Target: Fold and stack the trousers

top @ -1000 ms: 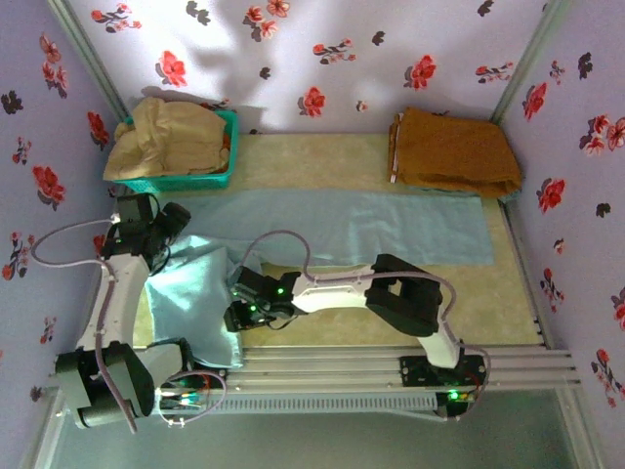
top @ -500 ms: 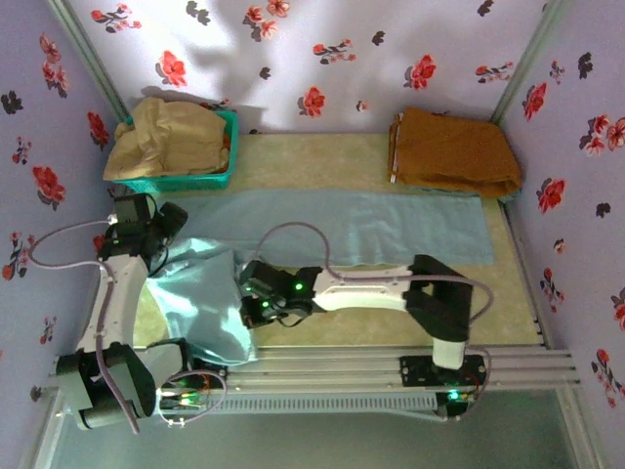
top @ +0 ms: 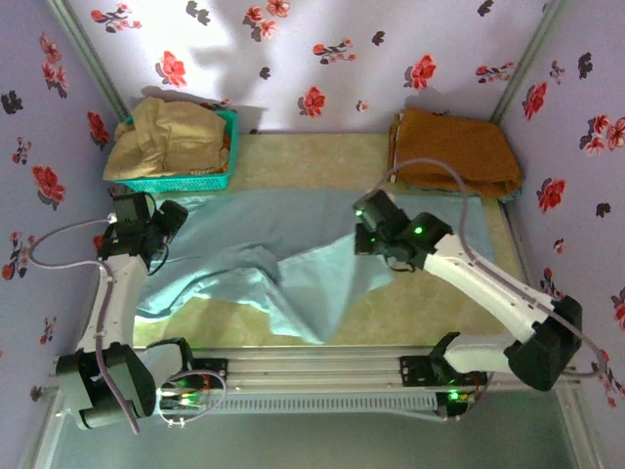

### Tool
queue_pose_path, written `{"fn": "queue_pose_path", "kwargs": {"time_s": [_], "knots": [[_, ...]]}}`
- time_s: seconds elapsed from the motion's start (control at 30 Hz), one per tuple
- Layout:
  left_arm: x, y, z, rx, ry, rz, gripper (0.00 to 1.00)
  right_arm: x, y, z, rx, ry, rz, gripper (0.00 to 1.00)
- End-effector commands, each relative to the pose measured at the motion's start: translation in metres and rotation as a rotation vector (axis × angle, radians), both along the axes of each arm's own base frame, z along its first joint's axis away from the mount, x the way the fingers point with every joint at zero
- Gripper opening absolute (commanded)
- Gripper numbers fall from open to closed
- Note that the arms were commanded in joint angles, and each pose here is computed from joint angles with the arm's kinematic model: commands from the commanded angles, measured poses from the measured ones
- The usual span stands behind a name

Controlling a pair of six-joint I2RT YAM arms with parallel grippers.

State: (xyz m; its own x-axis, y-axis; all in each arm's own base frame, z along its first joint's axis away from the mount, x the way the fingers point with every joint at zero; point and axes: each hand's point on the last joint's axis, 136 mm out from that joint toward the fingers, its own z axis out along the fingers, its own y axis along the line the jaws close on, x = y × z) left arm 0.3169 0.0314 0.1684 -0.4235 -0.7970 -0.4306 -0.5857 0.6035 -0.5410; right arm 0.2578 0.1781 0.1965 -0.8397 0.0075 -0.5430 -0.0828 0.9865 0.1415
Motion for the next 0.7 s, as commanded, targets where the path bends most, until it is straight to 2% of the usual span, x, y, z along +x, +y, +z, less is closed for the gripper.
{"fn": "queue_pose_path", "kwargs": {"time_s": [0.0,0.03,0.07,0.1,0.17,0.2,0.23,0.27,0.43,0.67], "knots": [[0.005,-0.001,0.013,-0.014,-0.041,-0.001,0.85,-0.003,-0.051,-0.006,-0.185,0.044,-0.031,0.09],[0.005,-0.001,0.012,-0.015,-0.042,0.000,0.85,0.002,-0.062,-0.005,-0.204,0.039,-0.074,0.15],[0.004,-0.002,0.011,-0.019,-0.041,-0.002,0.85,0.009,-0.072,-0.004,-0.231,0.025,-0.105,0.29],[0.004,-0.002,0.009,-0.019,-0.041,-0.003,0.85,0.015,-0.079,-0.003,-0.248,0.020,-0.135,0.36],[0.003,-0.004,0.005,-0.025,-0.039,-0.006,0.84,0.031,-0.101,0.005,-0.318,-0.006,-0.217,0.41],[0.003,-0.004,0.004,-0.028,-0.037,-0.008,0.84,0.038,-0.113,0.010,-0.346,-0.019,-0.265,0.48],[0.002,-0.007,0.002,-0.033,-0.036,-0.014,0.84,0.045,-0.125,0.015,-0.361,-0.019,-0.319,0.60],[0.000,-0.009,0.002,-0.034,-0.036,-0.021,0.84,0.048,-0.127,0.018,-0.343,-0.006,-0.335,0.64],[-0.011,-0.024,-0.009,-0.040,-0.040,-0.060,0.84,0.040,-0.133,0.015,-0.236,-0.013,-0.376,0.72],[-0.034,-0.042,-0.045,-0.051,-0.006,-0.106,0.85,-0.005,-0.170,-0.068,0.101,0.166,-0.622,0.71]]}}
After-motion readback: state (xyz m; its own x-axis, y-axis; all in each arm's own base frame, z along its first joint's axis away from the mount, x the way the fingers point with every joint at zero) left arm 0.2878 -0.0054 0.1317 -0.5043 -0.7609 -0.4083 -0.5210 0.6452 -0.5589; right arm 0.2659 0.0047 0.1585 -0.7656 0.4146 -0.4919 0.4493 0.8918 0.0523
